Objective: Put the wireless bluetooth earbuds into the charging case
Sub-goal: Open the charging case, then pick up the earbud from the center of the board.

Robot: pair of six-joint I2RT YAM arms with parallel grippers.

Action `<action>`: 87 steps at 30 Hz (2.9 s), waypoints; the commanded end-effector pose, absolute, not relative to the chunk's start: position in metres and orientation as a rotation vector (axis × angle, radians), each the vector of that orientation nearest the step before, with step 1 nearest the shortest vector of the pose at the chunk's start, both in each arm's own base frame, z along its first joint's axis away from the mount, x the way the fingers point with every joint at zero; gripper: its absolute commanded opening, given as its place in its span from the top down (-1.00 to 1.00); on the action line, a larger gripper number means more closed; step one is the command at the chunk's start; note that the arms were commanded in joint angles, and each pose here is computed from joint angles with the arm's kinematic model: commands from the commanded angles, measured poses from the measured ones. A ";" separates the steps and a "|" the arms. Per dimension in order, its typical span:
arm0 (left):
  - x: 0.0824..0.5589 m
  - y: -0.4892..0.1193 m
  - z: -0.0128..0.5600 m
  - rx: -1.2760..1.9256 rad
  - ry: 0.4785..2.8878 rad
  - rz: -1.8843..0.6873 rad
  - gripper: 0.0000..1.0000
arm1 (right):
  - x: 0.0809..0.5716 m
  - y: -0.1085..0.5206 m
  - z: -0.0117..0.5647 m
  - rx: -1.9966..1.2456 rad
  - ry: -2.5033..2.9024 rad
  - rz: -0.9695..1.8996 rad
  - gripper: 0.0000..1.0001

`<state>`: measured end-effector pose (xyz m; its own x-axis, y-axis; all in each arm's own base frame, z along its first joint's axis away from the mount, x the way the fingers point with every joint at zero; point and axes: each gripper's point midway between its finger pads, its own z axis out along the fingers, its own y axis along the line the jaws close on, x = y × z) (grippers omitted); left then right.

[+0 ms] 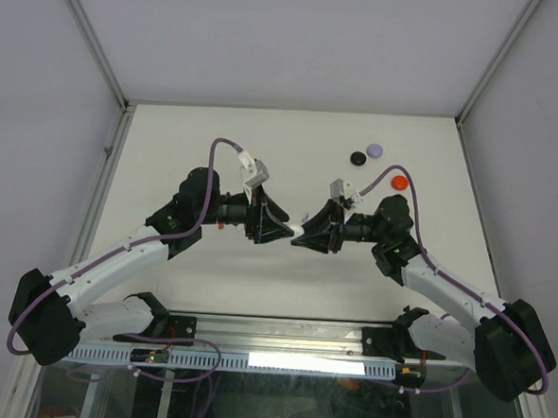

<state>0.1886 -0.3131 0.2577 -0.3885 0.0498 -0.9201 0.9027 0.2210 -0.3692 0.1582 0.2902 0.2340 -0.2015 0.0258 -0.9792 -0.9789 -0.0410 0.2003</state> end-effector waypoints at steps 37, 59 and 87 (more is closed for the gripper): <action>0.243 -0.272 0.271 0.554 1.771 -0.966 -0.48 | 0.172 0.285 0.242 -1.101 1.134 1.145 1.00; 0.382 -0.223 0.141 -0.004 2.268 -0.292 -0.50 | 0.209 0.256 0.224 -0.822 1.140 0.891 1.00; 0.430 -0.198 0.044 0.061 2.438 0.111 -0.37 | 0.205 0.263 0.221 -0.850 1.160 0.947 1.00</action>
